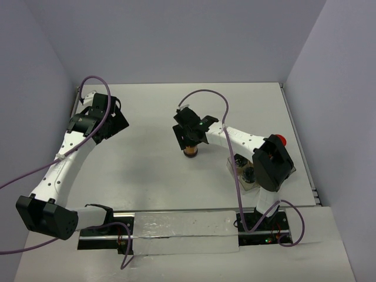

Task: Organize the condiment bottles

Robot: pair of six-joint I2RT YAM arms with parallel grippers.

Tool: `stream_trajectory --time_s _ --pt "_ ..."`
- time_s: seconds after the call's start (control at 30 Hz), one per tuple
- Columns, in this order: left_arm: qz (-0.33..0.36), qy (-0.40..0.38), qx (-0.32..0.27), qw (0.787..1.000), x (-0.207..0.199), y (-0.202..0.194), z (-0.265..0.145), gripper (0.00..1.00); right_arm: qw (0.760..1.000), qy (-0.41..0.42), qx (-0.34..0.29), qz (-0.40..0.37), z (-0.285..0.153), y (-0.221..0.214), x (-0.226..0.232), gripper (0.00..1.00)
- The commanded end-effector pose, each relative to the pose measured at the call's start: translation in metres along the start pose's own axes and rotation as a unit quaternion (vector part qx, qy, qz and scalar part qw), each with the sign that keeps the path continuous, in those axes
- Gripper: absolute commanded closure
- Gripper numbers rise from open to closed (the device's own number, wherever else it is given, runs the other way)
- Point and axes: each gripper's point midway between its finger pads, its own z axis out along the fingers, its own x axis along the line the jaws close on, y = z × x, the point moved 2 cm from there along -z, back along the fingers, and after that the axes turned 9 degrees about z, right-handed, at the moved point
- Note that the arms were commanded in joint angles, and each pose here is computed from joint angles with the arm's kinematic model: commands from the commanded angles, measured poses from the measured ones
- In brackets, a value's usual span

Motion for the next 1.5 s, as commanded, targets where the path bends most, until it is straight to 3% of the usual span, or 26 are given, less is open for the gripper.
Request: stream_trajectory --time_s 0.0,0.37,0.5,0.77,0.93,1.13,1.47 --pt "-0.012 -0.022 -0.026 0.999 -0.006 0.015 -0.007 0.0 0.997 0.002 -0.079 0.02 -0.049 0.043 -0.004 0.82" --pt "-0.009 -0.029 -0.03 0.999 -0.006 0.015 -0.009 0.0 0.985 0.001 -0.165 0.051 -0.135 0.084 -0.024 0.86" --pt "-0.008 -0.034 -0.034 0.999 -0.009 0.019 -0.009 0.0 0.978 -0.033 -0.194 0.074 -0.169 0.085 -0.059 0.86" --pt "-0.003 -0.048 -0.036 0.998 -0.02 0.027 -0.005 0.0 0.941 -0.167 -0.24 0.172 -0.247 0.034 -0.19 0.85" --pt "0.003 -0.057 -0.034 0.998 -0.028 0.032 -0.002 0.0 0.919 -0.266 -0.217 0.193 -0.282 -0.019 -0.239 0.82" --pt "0.012 -0.065 -0.038 0.997 -0.035 0.038 0.001 0.0 0.909 -0.332 -0.158 0.194 -0.284 -0.074 -0.264 0.81" --pt "0.041 -0.06 -0.043 0.996 -0.041 0.048 0.01 0.01 0.887 -0.328 -0.173 0.275 -0.266 -0.069 -0.281 0.81"
